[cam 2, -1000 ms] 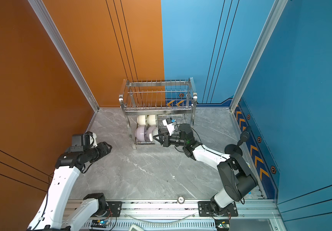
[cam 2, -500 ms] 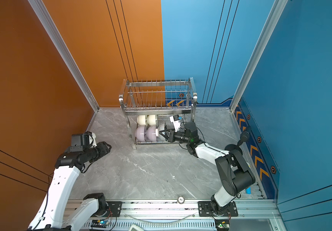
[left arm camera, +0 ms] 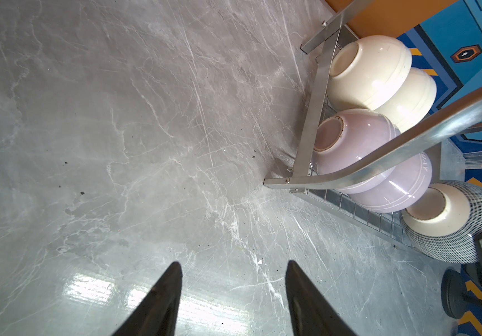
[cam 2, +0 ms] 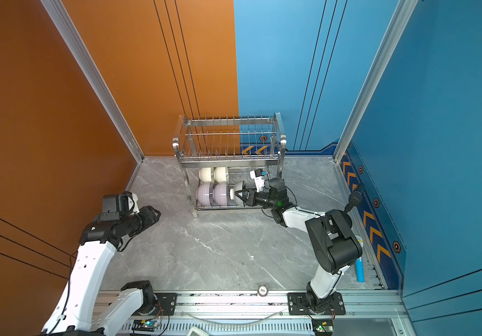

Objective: Load bowls into a dish rack
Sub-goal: Place the bowl in the dish rack.

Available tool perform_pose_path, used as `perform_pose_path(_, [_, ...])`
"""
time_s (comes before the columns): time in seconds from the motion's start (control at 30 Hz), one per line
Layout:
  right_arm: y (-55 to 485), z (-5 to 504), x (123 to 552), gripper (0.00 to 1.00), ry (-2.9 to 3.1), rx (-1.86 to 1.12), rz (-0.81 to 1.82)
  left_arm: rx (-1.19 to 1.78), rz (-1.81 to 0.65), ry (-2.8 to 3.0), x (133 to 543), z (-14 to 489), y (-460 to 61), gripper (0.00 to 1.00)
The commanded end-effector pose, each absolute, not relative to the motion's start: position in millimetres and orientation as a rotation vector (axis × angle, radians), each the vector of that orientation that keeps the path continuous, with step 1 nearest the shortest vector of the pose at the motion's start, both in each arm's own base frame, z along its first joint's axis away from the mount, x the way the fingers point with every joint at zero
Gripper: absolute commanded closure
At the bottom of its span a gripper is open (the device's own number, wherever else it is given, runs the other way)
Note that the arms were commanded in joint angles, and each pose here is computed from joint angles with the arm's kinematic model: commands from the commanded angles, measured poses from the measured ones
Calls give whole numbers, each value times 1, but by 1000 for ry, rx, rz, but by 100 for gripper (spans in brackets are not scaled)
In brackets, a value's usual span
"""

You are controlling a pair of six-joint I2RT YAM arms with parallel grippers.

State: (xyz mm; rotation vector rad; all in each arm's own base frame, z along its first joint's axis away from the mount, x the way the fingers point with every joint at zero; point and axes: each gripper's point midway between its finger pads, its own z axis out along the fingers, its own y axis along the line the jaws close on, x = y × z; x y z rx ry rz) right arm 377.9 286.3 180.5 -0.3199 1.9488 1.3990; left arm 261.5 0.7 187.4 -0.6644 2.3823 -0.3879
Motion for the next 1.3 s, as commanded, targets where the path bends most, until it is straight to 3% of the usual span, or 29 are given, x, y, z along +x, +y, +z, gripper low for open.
perform_pose_path(0.0, [290,213,387,93,1819,-364,1431,-637,-398,2396,261,184,-1,42])
perform_pose_path(1.27, [316,189,409,91,1813,-324,1576,-678,-410,2375,258,183,8,42])
